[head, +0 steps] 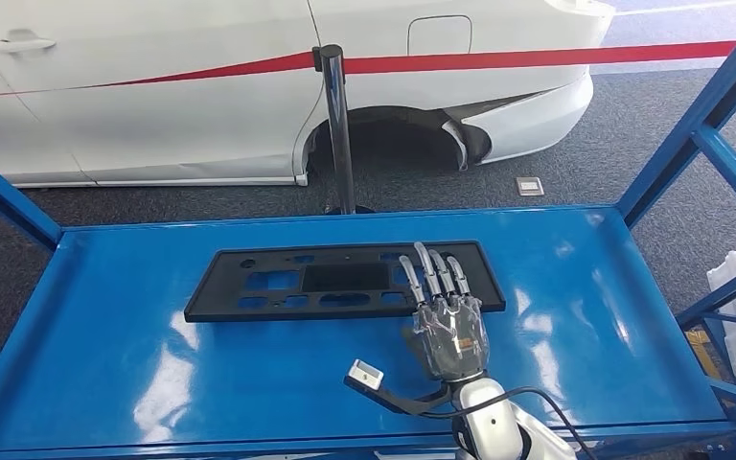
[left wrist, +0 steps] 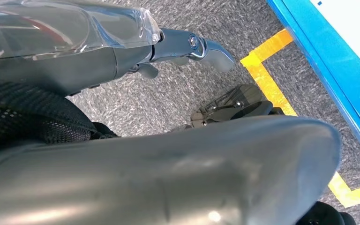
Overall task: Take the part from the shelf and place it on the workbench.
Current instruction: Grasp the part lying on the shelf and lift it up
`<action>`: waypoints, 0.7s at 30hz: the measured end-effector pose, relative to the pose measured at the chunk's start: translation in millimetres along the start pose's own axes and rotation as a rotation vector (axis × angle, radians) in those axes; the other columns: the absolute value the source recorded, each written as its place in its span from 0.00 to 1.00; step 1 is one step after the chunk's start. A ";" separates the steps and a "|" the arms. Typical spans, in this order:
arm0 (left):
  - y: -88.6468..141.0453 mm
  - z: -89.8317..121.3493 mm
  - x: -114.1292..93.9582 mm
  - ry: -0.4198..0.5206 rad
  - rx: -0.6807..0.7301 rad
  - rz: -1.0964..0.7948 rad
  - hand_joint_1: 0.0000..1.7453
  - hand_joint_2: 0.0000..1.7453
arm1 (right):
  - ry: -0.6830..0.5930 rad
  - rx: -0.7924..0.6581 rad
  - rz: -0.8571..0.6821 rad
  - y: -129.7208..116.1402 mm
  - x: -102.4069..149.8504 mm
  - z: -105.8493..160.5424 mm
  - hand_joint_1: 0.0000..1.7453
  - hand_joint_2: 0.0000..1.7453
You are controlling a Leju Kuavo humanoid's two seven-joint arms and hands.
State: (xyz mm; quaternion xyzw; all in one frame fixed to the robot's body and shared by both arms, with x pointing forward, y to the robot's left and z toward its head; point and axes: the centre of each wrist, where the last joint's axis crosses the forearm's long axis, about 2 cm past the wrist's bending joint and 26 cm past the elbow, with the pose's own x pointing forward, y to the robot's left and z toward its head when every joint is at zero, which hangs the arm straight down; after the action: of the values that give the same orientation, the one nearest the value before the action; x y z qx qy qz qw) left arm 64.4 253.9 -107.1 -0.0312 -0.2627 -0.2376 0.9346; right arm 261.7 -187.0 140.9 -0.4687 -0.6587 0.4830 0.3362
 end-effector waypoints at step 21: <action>1.3 -1.2 2.9 -0.004 -0.007 -0.028 0.00 0.00 | 0.082 0.055 -0.005 13.6 -15.1 -9.8 0.00 1.00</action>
State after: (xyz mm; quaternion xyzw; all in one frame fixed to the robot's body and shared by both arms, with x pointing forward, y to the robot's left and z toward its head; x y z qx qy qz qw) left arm 67.7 253.6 -106.6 -0.0315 -0.2640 -0.2514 0.9306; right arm 279.4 -196.8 131.1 -0.4770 -0.6321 0.4803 0.3771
